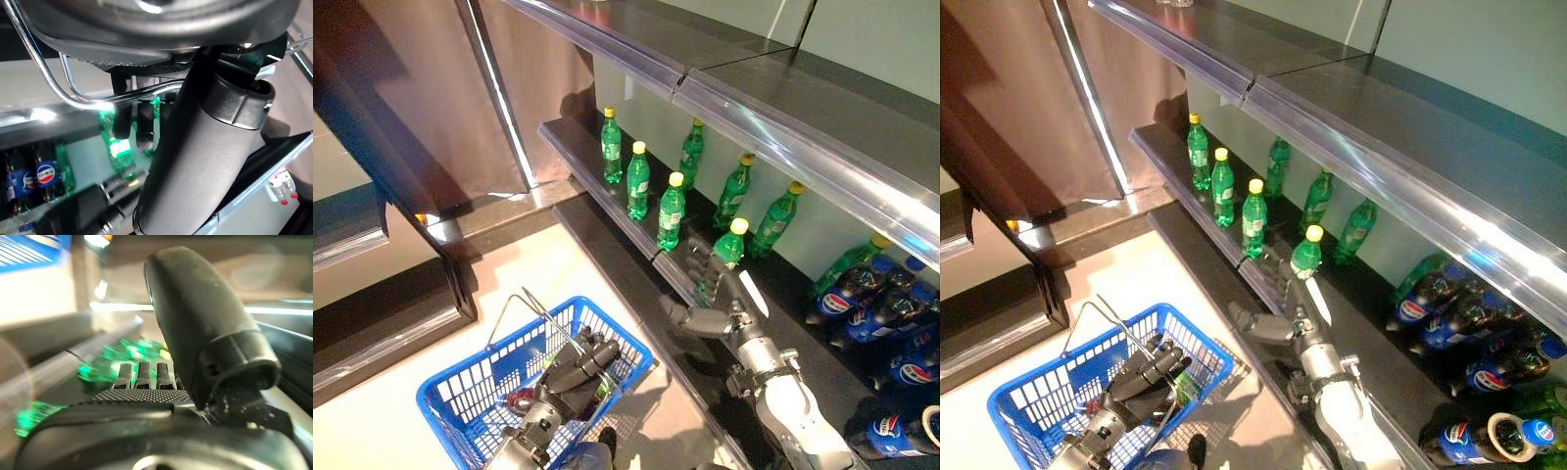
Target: Pick up the drink and place into the basket.
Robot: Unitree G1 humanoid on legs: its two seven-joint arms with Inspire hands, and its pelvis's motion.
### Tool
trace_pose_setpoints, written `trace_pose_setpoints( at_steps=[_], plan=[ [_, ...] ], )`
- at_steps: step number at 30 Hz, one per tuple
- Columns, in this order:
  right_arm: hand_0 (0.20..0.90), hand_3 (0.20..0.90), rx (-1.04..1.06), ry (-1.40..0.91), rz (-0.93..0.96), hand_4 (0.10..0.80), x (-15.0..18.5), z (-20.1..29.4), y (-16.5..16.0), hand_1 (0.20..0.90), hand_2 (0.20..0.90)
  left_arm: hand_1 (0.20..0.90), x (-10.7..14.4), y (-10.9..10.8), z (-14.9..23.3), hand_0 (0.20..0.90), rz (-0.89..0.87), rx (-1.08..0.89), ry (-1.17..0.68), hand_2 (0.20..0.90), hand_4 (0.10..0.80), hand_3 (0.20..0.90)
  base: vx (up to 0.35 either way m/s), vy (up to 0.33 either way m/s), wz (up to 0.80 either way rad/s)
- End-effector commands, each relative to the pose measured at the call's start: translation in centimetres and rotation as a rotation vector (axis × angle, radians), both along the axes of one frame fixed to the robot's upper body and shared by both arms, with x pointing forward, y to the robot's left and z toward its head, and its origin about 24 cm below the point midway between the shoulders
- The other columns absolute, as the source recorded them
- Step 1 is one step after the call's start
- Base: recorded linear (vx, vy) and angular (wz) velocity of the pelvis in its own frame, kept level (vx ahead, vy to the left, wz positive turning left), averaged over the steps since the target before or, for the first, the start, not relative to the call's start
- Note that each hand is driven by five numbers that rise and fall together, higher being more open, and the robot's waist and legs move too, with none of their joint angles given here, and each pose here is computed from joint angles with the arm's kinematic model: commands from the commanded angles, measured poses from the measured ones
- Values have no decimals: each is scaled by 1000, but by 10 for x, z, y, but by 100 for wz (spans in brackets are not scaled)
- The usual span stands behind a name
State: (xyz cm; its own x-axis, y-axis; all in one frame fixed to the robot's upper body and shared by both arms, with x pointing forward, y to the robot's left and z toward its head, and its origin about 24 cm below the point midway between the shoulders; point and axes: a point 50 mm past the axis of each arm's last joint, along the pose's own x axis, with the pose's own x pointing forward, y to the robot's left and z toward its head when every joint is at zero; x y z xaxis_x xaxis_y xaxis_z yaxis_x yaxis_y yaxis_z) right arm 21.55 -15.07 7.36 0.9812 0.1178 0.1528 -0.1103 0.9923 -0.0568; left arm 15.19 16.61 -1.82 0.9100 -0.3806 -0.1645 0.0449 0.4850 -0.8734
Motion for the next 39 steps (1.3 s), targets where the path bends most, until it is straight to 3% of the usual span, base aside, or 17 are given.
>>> trace_pose_setpoints(
  at_steps=[1, 12, 22, 39],
  plan=[
    [900, 900, 47, -307, -82, 800, -4, 46, -9, 900, 900, 300, 32, -40, 115, 300, -74, -259, -665, 300, 100, 200, 0, 0, 0],
    [900, 900, 157, -548, -147, 800, -14, 72, -9, 900, 900, 300, 33, -39, 114, 300, -66, -278, -659, 300, 100, 200, 0, 0, 0],
    [900, 900, 85, -381, -453, 800, -7, 44, -31, 900, 900, 300, 32, -39, 114, 300, -45, -279, -650, 300, 100, 200, 3, 3, -2],
    [900, 900, 86, -228, -421, 800, 8, 18, -20, 900, 900, 300, 29, -47, 106, 300, -107, -271, -619, 300, 100, 200, 44, -2, 2]
  ],
)
